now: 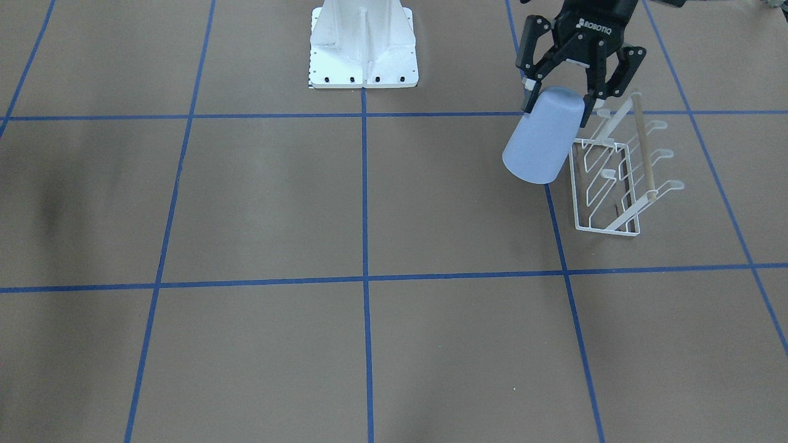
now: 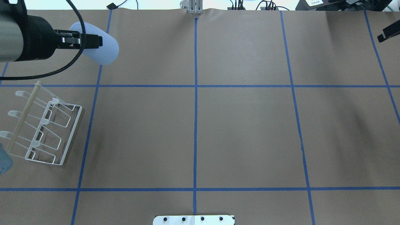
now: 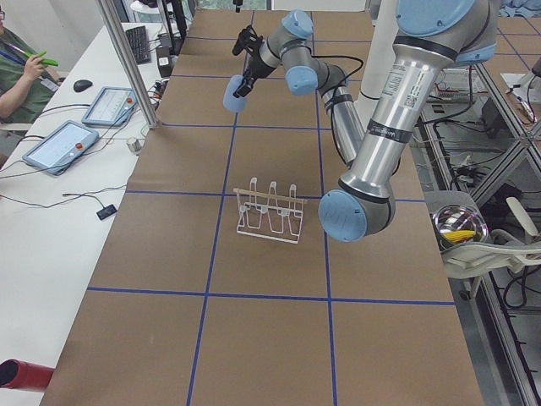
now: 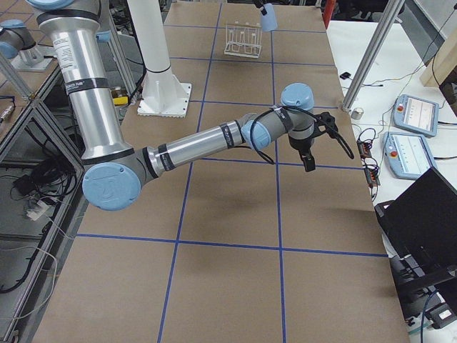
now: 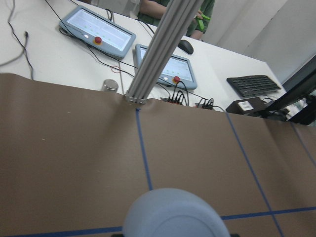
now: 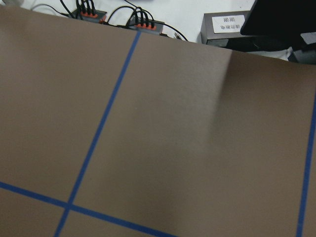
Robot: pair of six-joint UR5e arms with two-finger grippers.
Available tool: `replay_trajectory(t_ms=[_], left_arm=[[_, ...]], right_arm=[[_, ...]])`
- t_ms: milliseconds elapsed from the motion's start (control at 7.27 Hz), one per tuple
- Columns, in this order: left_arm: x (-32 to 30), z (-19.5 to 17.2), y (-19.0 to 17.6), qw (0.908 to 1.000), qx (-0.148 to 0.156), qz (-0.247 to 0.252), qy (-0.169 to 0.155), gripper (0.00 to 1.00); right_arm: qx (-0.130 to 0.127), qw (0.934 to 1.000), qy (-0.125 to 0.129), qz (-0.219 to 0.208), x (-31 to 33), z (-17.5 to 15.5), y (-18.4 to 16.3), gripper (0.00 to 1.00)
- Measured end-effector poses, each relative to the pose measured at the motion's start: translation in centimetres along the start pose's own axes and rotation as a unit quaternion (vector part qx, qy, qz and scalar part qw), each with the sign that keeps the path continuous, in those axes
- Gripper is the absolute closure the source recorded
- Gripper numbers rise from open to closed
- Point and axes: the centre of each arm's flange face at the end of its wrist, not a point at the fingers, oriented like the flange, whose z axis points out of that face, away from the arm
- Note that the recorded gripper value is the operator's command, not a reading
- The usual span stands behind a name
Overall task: Hang cup on cup holder
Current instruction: 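Carry the cup with the left gripper toward the wire rack while the right arm withdraws, then lower the cup with the left gripper onto a wooden peg of the rack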
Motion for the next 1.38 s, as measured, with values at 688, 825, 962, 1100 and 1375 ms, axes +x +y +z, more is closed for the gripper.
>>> replay_trajectory(t_ms=[688, 825, 962, 1100, 1375], left_arm=[[-7.2, 1.9, 0.9, 0.9768, -0.198, 0.035, -0.075, 1.0], [-8.2, 3.0, 1.7, 0.9703, -0.227, 0.024, -0.08, 1.0], [-9.1, 4.1, 2.3, 0.9656, -0.245, 0.017, -0.086, 1.0], [-10.0, 5.0, 2.8, 0.962, -0.257, 0.014, -0.092, 1.0], [-11.0, 6.3, 3.1, 0.9579, -0.268, 0.009, -0.101, 1.0]], right_arm=[[-0.116, 0.9928, 0.026, 0.012, 2.8, 1.2, 3.9, 0.0], [-0.119, 0.9924, 0.026, 0.014, 3.0, 1.4, 4.1, 0.0], [-0.12, 0.9923, 0.027, 0.015, 3.0, 1.4, 4.2, 0.0], [-0.12, 0.9923, 0.026, 0.015, 3.0, 1.4, 4.3, 0.0], [-0.12, 0.9923, 0.026, 0.017, 3.0, 1.4, 4.3, 0.0]])
